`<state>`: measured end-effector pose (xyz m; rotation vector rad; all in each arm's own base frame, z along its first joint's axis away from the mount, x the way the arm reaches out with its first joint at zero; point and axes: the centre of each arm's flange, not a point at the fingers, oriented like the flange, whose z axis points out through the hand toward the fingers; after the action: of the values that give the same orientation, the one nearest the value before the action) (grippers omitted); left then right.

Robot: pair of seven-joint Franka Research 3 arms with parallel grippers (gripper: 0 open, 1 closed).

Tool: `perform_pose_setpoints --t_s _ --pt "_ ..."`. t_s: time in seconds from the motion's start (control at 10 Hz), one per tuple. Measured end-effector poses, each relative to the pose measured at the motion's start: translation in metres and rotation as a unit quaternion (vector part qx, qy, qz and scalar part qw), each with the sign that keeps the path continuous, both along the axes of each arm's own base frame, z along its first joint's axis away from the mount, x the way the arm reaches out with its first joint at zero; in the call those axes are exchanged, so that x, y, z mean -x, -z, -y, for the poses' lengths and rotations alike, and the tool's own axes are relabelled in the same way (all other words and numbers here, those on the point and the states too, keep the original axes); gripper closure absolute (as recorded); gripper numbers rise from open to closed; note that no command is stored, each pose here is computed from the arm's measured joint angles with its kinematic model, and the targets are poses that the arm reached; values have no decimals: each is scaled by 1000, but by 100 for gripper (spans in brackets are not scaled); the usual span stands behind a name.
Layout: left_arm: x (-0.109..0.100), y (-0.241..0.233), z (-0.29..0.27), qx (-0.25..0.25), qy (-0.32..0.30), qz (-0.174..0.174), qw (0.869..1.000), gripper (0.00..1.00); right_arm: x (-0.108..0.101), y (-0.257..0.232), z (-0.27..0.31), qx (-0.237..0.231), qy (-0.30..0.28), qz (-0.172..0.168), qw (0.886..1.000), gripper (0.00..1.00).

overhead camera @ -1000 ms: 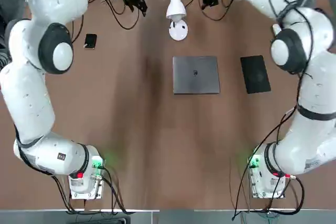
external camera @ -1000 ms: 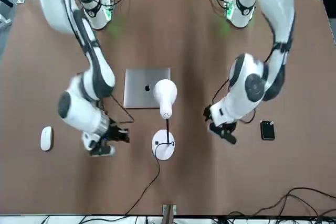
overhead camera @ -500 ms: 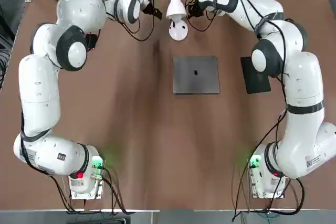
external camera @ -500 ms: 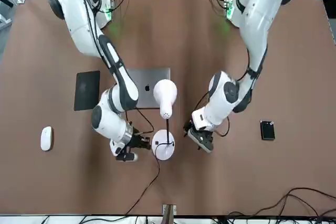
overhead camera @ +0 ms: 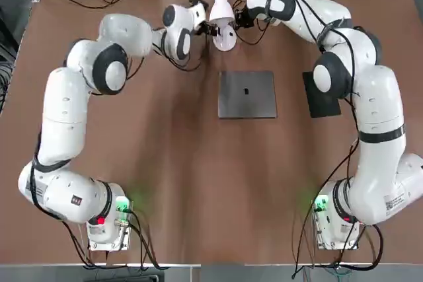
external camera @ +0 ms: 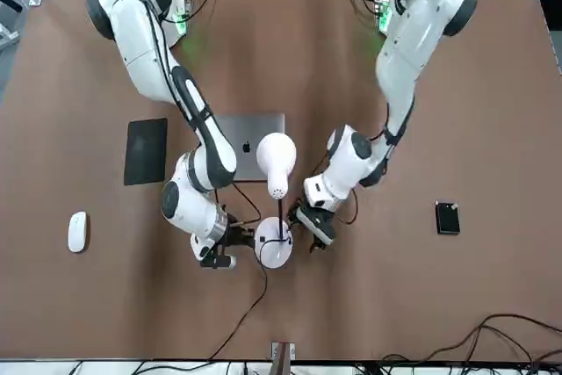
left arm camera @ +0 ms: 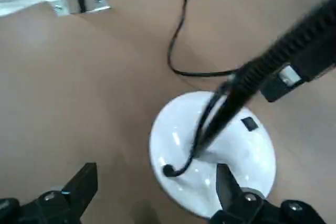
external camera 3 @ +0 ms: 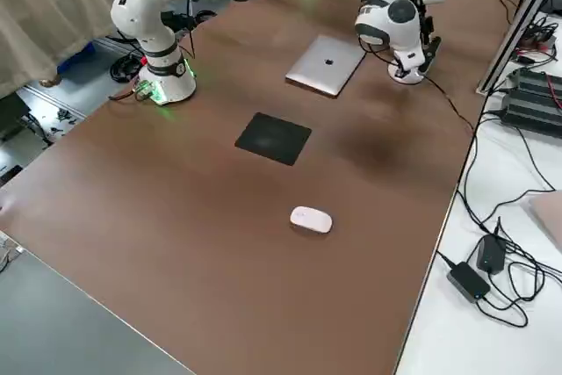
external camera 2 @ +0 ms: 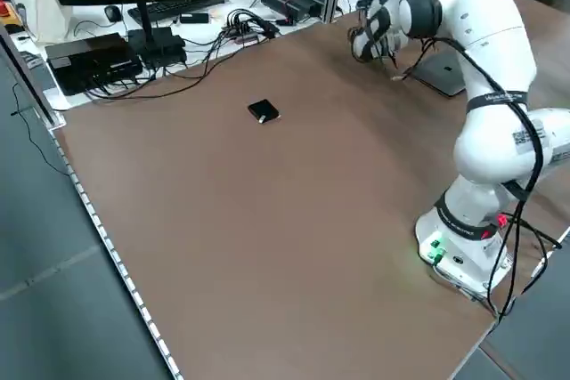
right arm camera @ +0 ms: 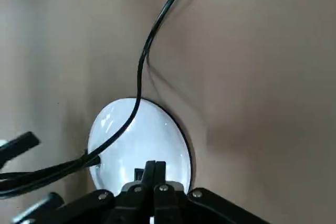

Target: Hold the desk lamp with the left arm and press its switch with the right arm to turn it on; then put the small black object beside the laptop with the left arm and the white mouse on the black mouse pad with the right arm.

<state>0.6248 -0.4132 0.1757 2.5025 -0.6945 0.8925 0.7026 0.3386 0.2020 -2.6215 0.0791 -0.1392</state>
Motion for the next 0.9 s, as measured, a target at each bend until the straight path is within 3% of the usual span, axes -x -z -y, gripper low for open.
perform_pose_setpoints --t_s 0.5,0.6,0.7,0.9 --pt "-10 6 23 21 -2 27 999 6 9 10 -8 -3 -6 -16 1000 99" --pt "-11 5 25 23 -2 31 999 13 10 10 -10 -4 -7 -18 1000 99" --pt "-12 4 26 23 0 34 999 31 11 10 -13 -7 -8 -19 1000 99" --pt "-6 3 34 27 4 45 999 40 14 10 -18 -12 -9 -22 1000 99"
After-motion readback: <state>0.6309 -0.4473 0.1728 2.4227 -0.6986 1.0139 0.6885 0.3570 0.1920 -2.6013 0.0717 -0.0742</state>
